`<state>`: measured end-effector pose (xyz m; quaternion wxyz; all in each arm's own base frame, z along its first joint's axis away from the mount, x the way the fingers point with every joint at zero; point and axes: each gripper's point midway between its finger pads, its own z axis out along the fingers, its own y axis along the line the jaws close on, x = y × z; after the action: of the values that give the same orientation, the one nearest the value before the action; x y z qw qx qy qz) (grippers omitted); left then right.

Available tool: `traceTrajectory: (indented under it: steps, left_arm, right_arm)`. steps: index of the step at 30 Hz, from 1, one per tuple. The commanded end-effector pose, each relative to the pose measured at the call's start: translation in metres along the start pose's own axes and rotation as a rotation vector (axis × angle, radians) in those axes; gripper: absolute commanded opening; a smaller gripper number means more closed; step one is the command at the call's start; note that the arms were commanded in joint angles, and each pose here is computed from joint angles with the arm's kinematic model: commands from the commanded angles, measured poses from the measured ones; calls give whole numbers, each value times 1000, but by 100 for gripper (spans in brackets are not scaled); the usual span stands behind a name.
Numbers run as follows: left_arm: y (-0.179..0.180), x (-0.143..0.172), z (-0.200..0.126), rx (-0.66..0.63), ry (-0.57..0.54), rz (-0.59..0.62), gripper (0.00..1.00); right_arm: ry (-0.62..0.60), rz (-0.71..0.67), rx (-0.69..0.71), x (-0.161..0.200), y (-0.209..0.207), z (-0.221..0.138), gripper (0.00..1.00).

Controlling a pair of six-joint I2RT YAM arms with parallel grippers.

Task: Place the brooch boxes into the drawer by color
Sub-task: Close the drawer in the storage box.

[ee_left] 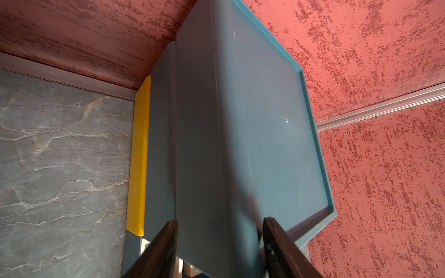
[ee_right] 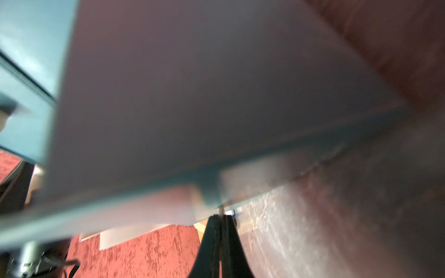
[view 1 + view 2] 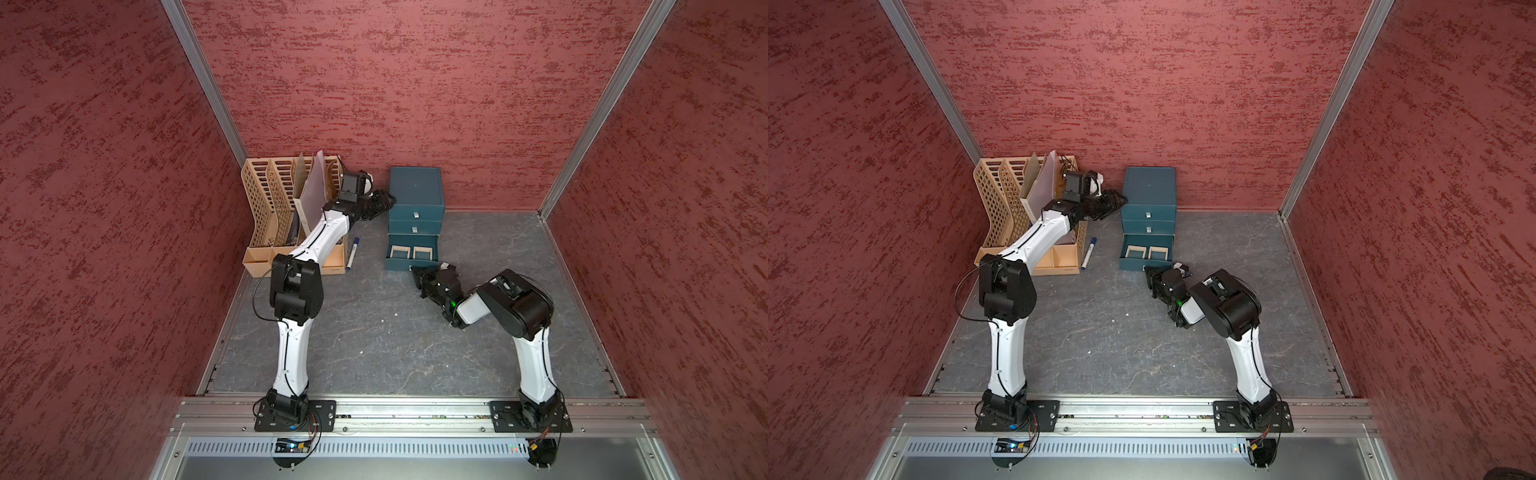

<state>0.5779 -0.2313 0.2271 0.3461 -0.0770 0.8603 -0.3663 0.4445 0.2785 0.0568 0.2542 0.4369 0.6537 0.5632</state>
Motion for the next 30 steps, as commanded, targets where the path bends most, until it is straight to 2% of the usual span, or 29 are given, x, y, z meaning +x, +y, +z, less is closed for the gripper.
traceTrajectory:
  steps: [1,30]
  left_arm:
    - [13,20,13,-32,63,0,59]
    - [10,23,7,-35,64,8,58]
  right_arm:
    - [-53,19,-12,-15,5,10,0]
    - [-115,45,-8,-59,27,62,0]
